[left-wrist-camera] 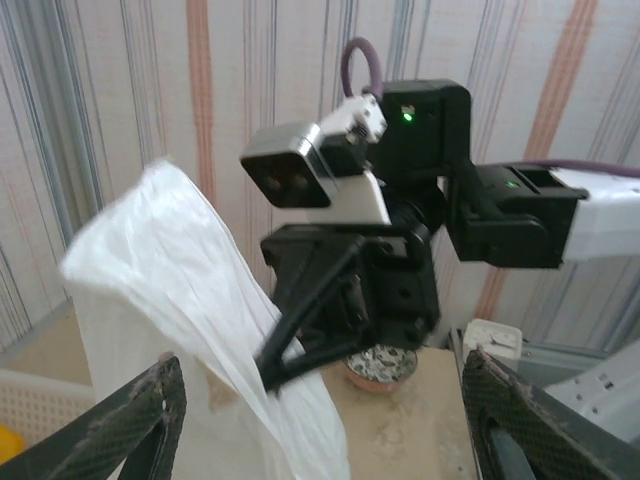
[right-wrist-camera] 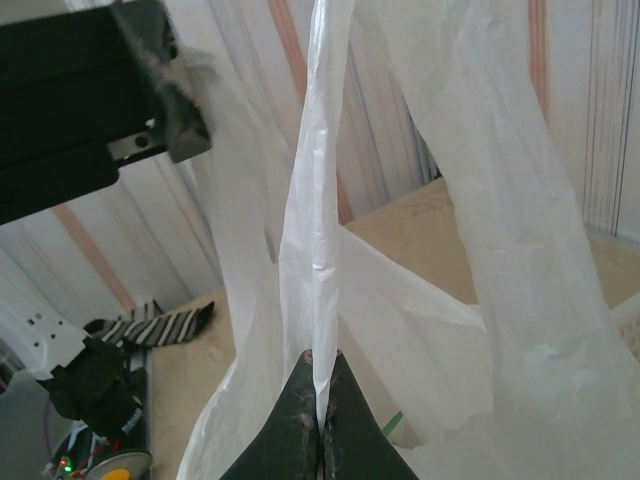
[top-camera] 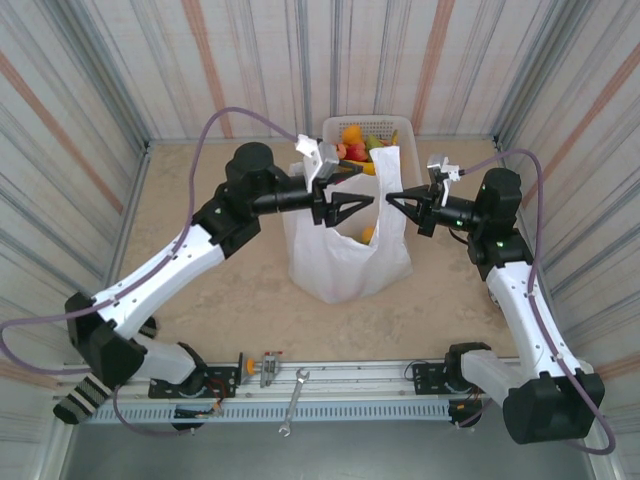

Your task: Place the fake fruits into the plastic bag and tie a complex knot

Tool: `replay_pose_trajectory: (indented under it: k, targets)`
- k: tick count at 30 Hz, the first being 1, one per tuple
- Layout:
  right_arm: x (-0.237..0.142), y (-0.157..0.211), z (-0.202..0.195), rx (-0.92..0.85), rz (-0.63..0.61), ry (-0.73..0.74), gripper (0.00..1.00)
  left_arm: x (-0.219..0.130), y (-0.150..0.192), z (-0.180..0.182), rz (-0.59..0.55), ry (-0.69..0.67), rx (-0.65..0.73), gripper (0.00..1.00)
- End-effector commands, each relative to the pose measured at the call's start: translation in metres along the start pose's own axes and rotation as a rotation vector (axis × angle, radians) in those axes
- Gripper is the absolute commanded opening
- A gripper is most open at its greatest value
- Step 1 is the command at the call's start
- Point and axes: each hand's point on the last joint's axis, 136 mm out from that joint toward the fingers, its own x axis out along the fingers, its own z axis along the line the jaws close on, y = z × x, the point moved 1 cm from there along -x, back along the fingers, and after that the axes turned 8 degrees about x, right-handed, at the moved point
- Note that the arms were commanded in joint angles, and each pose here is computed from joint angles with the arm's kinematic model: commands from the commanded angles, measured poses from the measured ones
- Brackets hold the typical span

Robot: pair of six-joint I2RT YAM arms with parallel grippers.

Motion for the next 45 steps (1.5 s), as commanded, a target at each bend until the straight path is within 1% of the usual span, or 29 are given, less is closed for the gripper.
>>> replay_pose_trajectory:
  k: [1, 3, 7, 10, 14, 18, 22, 25, 28, 30, 31, 32, 33, 35, 36, 40, 45]
  targets:
    - [-0.001, 0.001, 0.006, -0.035, 0.003, -0.006, 0.0, 0.008, -0.025, 0.018, -0.062, -0.062, 0.065, 0.76]
    - [-0.005, -0.001, 0.015, -0.062, -0.005, -0.012, 0.0, 0.012, -0.029, 0.027, -0.077, -0.075, 0.067, 0.76]
    - [-0.005, 0.0, 0.015, -0.061, 0.0, -0.014, 0.0, 0.014, -0.04, 0.042, -0.119, -0.097, 0.069, 0.77]
    - [-0.005, 0.002, 0.016, -0.067, 0.002, -0.019, 0.0, 0.017, -0.042, 0.049, -0.115, -0.098, 0.067, 0.78]
    - [-0.004, 0.003, 0.017, -0.067, 0.006, -0.026, 0.0, 0.029, -0.036, 0.05, -0.092, -0.049, 0.045, 0.78]
    - [-0.003, 0.003, 0.017, -0.07, 0.007, -0.028, 0.0, 0.038, -0.03, 0.049, -0.081, -0.002, 0.016, 0.76]
    - [-0.003, 0.003, 0.016, -0.076, 0.005, -0.024, 0.01, 0.045, -0.023, 0.048, -0.067, 0.029, -0.008, 0.7]
    - [-0.002, 0.003, 0.017, -0.077, 0.007, -0.029, 0.01, 0.049, -0.019, 0.048, -0.048, 0.034, -0.008, 0.62]
    - [-0.002, 0.003, 0.017, -0.079, 0.007, -0.026, 0.03, 0.052, -0.02, 0.044, -0.042, 0.056, -0.006, 0.49]
    - [-0.002, 0.003, 0.015, -0.078, 0.005, -0.014, 0.05, 0.051, -0.021, 0.042, -0.048, 0.071, -0.001, 0.35]
    - [-0.002, 0.003, 0.013, -0.077, 0.005, -0.007, 0.06, 0.05, -0.022, 0.041, -0.051, 0.074, 0.003, 0.3]
    - [-0.002, 0.003, 0.012, -0.076, 0.005, 0.002, 0.09, 0.048, -0.025, 0.04, -0.055, 0.075, 0.007, 0.23]
    - [-0.003, 0.004, 0.01, -0.074, 0.006, 0.015, 0.14, 0.047, -0.026, 0.038, -0.058, 0.079, 0.012, 0.16]
    - [-0.004, 0.004, 0.007, -0.071, 0.011, 0.035, 0.21, 0.043, -0.03, 0.036, -0.064, 0.079, 0.022, 0.04]
    - [-0.006, 0.004, 0.006, -0.071, 0.01, 0.041, 0.26, 0.04, -0.033, 0.035, -0.068, 0.079, 0.028, 0.0]
    - [-0.022, -0.01, 0.013, -0.106, -0.023, 0.053, 0.47, 0.032, -0.039, 0.031, -0.073, 0.083, 0.042, 0.0]
    - [-0.038, -0.035, 0.018, -0.186, -0.062, 0.081, 0.65, 0.025, -0.046, 0.022, -0.086, 0.121, 0.051, 0.0]
